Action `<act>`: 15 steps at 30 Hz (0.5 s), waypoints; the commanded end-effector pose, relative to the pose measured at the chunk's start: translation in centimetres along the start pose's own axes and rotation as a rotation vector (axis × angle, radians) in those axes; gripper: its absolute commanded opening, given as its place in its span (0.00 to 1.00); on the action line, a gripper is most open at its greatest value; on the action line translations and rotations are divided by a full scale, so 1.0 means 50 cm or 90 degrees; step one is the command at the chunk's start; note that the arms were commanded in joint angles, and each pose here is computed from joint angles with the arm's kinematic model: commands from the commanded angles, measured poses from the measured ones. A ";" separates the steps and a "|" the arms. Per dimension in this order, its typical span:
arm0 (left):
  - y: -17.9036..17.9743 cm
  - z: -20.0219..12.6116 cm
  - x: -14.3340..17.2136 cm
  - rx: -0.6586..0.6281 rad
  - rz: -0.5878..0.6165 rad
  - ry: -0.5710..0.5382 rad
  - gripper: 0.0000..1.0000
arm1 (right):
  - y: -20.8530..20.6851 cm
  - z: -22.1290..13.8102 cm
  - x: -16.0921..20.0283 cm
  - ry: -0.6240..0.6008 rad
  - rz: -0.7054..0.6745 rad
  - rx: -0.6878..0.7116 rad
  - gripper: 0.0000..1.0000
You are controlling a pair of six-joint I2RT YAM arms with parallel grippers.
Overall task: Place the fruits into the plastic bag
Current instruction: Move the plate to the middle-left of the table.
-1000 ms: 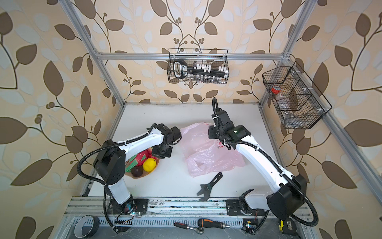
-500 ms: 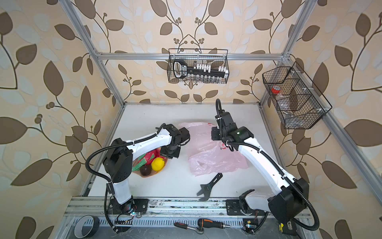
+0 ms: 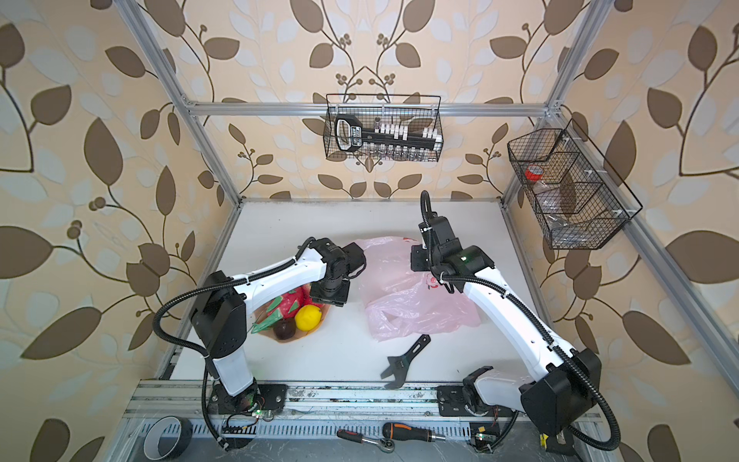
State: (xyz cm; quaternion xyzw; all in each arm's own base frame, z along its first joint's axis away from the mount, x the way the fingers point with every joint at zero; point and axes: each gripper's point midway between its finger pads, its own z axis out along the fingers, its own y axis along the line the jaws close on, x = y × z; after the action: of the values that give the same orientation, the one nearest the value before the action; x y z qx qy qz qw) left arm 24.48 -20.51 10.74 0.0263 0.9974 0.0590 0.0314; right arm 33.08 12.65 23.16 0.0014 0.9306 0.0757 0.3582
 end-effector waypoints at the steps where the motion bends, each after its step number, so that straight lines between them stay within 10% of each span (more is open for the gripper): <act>1: 0.000 -0.063 0.005 0.045 -0.022 -0.031 0.58 | -0.006 -0.002 0.017 0.014 -0.004 0.001 0.00; 15: 0.127 -0.268 -0.001 0.149 -0.147 -0.165 0.97 | 0.002 -0.001 0.014 0.019 -0.008 -0.009 0.00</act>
State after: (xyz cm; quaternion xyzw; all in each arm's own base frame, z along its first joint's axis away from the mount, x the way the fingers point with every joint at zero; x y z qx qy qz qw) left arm 24.69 -18.70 21.11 -0.0397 0.9888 -0.0556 0.1324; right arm 33.04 12.78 23.13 0.0000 0.9309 0.0788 0.3566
